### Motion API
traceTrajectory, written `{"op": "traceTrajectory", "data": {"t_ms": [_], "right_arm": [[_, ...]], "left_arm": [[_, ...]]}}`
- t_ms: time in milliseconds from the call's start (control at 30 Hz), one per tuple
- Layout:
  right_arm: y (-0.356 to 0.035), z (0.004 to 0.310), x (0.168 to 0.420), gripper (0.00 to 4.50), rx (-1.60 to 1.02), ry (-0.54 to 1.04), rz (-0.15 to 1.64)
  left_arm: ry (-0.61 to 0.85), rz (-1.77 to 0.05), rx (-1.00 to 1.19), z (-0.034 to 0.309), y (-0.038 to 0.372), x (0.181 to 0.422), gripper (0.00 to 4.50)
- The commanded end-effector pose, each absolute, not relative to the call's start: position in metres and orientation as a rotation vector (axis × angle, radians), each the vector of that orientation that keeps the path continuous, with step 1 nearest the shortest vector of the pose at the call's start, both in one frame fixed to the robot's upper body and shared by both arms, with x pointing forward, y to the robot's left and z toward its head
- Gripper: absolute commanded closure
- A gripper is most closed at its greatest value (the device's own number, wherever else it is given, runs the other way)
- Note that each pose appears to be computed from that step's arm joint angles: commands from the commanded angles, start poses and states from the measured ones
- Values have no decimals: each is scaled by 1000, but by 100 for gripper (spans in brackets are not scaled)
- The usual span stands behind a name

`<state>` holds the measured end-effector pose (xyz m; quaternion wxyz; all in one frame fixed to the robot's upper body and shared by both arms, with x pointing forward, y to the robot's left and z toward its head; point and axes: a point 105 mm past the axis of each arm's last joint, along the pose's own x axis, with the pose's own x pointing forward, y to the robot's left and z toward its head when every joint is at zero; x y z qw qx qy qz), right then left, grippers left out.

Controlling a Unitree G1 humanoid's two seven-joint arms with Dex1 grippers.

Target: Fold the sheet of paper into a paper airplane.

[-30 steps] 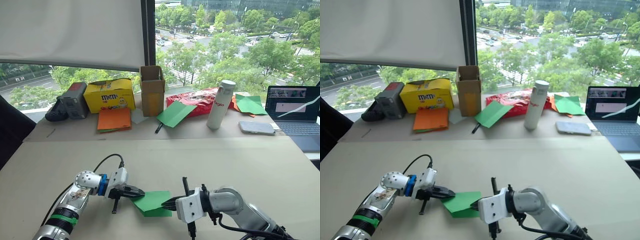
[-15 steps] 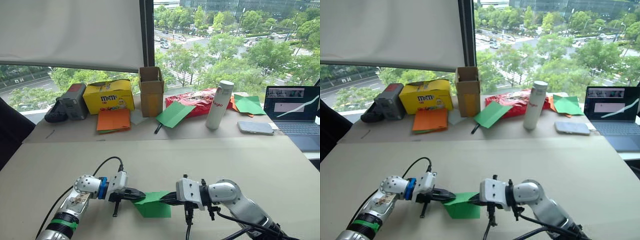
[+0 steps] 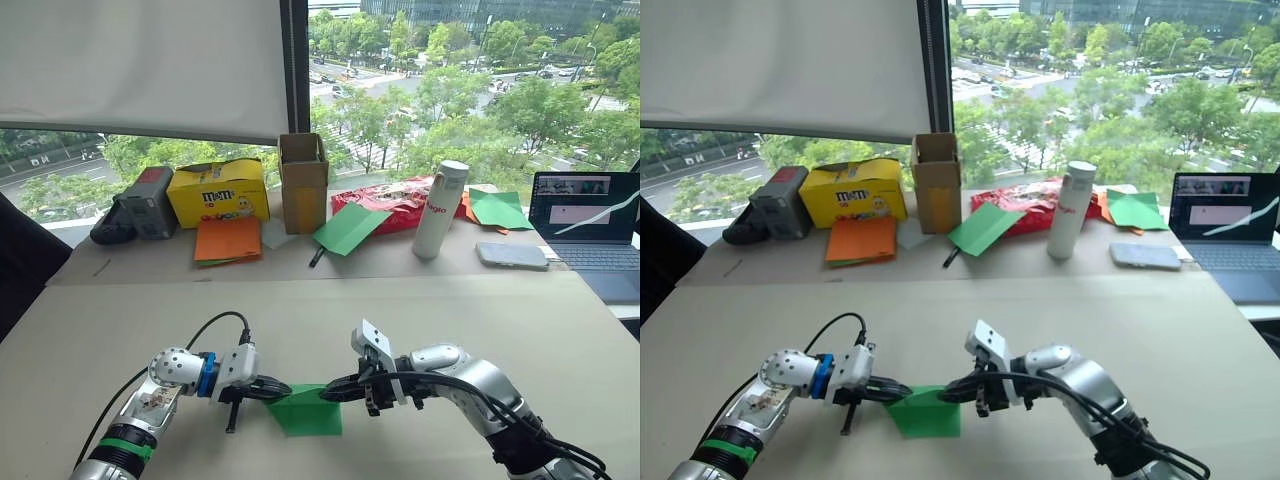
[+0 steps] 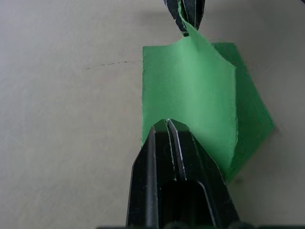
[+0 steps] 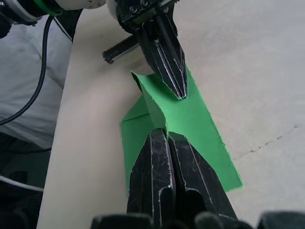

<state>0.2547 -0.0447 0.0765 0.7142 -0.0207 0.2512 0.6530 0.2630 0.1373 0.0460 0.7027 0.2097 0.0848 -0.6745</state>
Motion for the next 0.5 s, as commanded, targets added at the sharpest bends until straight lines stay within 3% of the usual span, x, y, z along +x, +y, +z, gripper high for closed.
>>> {"op": "traceTrajectory", "data": {"t_ms": [33, 500], "right_arm": [[-45, 84, 263, 450, 5, 557, 1422], [-48, 61, 265, 450, 47, 701, 1343]], "left_arm": [[242, -1501, 471, 37, 140, 257, 448], [233, -1486, 469, 39, 140, 259, 448]]}}
